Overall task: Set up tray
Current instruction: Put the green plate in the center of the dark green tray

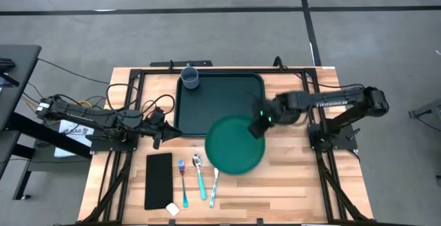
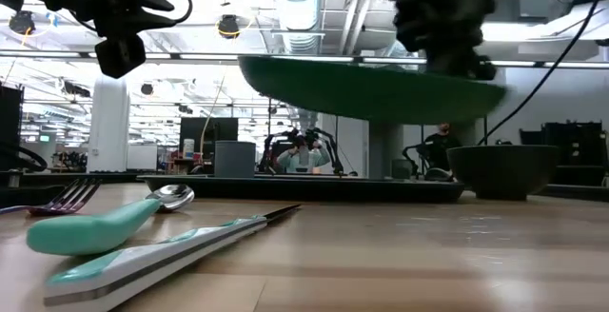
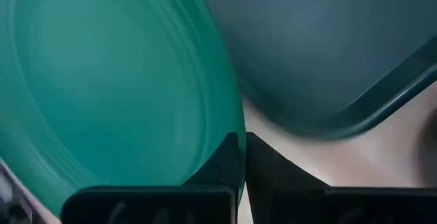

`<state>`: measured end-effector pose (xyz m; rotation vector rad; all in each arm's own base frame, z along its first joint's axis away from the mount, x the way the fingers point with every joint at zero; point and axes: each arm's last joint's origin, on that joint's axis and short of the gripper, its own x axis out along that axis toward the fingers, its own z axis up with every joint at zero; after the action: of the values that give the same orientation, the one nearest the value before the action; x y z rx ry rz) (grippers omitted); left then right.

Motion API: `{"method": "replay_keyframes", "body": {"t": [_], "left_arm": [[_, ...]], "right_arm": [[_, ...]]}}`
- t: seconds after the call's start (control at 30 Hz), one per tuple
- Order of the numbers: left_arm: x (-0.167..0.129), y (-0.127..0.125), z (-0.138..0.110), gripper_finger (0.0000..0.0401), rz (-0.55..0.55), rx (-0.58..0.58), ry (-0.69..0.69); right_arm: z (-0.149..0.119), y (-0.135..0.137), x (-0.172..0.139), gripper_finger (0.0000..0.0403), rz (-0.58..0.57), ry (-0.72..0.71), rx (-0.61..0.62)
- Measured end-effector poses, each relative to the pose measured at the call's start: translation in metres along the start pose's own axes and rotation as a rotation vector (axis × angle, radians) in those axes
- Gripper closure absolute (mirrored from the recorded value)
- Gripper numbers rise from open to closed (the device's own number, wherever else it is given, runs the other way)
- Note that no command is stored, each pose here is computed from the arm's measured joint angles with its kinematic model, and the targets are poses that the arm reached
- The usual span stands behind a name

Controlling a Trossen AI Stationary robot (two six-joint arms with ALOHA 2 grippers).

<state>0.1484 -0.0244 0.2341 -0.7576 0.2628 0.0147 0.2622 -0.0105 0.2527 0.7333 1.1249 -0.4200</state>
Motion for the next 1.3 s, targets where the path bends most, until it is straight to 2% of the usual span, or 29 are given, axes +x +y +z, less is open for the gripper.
{"method": "replay_keyframes", "body": {"t": [0.23, 0.4, 0.5, 0.97, 1.13, 1.3], "left_arm": [[0.0, 0.0, 0.0, 0.0342, 0.0, 0.0, 0.0], [0.0, 0.0, 0.0, 0.0342, 0.0, 0.0, 0.0], [0.0, 0.0, 0.0, 0.0342, 0.001, -0.006, -0.001], [0.0, 0.001, 0.001, 0.0342, 0.018, -0.03, -0.02], [0.0, 0.001, 0.001, 0.0342, 0.019, -0.039, -0.02], [0.0, 0.001, 0.001, 0.0342, 0.021, -0.039, -0.023]], "right_arm": [[0.046, -0.053, -0.014, 0.0402, -0.096, -0.131, 0.161], [0.065, -0.095, -0.018, 0.0402, -0.157, -0.159, 0.295], [0.073, -0.112, -0.019, 0.0403, -0.176, -0.166, 0.323], [0.089, -0.127, 0.037, 0.0403, -0.195, 0.005, 0.283], [0.098, -0.126, 0.042, 0.04, -0.205, 0.013, 0.273], [0.106, -0.127, 0.039, 0.038, -0.202, -0.005, 0.28]]}}
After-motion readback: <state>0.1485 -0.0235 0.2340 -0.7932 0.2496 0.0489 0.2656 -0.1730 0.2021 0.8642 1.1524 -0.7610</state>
